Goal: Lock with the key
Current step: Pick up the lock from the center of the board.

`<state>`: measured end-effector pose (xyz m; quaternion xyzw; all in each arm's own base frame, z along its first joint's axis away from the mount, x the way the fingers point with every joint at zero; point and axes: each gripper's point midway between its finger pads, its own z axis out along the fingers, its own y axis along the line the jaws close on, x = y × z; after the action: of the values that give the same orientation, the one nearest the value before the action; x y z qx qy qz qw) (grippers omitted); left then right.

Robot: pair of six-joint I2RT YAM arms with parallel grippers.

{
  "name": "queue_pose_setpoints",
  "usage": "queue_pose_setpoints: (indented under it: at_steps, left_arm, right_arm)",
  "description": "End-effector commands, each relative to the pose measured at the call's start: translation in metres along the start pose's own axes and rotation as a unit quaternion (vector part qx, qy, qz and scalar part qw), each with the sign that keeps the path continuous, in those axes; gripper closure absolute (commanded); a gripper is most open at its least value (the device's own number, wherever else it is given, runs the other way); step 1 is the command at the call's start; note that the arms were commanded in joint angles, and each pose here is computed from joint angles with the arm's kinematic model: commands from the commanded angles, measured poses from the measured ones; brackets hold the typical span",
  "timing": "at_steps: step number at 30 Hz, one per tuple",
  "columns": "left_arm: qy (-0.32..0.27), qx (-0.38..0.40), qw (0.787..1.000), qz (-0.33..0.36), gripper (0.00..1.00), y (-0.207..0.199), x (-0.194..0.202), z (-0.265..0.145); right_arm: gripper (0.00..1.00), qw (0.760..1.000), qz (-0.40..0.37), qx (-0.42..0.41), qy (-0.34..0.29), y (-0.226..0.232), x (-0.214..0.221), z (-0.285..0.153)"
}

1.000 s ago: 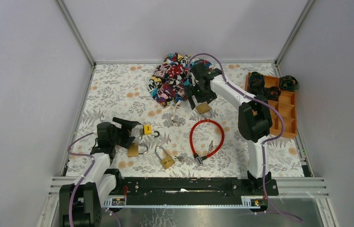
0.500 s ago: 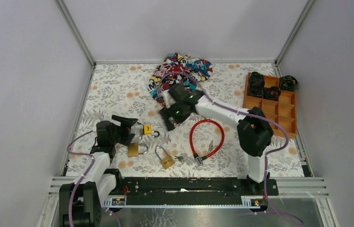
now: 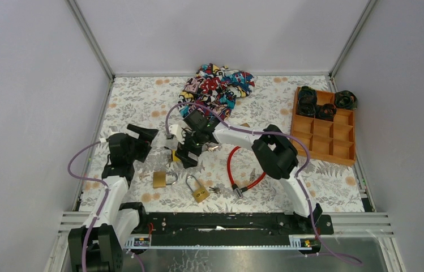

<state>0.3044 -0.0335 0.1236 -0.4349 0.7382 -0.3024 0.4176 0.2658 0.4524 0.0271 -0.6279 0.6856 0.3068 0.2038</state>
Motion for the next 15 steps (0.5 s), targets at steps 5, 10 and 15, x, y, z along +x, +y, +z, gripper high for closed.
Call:
queue_pose_setpoints:
  at_steps: [5,10,15]
  left_arm:
    - [-0.086,-0.143,0.982,0.087,0.02,0.047,-0.043,-0.013]
    - [-0.111,-0.152,0.972,0.140,0.02,0.043,-0.061,-0.017]
    - [-0.132,-0.129,0.964,0.190,0.02,0.029,-0.074,-0.015]
  right_arm:
    - [0.01,0.993,-0.111,-0.022,-0.046,-0.008,-0.043,0.031]
    - [0.15,0.993,-0.114,-0.026,-0.019,-0.006,-0.027,0.040]
    - [0.53,0.993,-0.114,-0.019,-0.016,-0.004,-0.026,0.042]
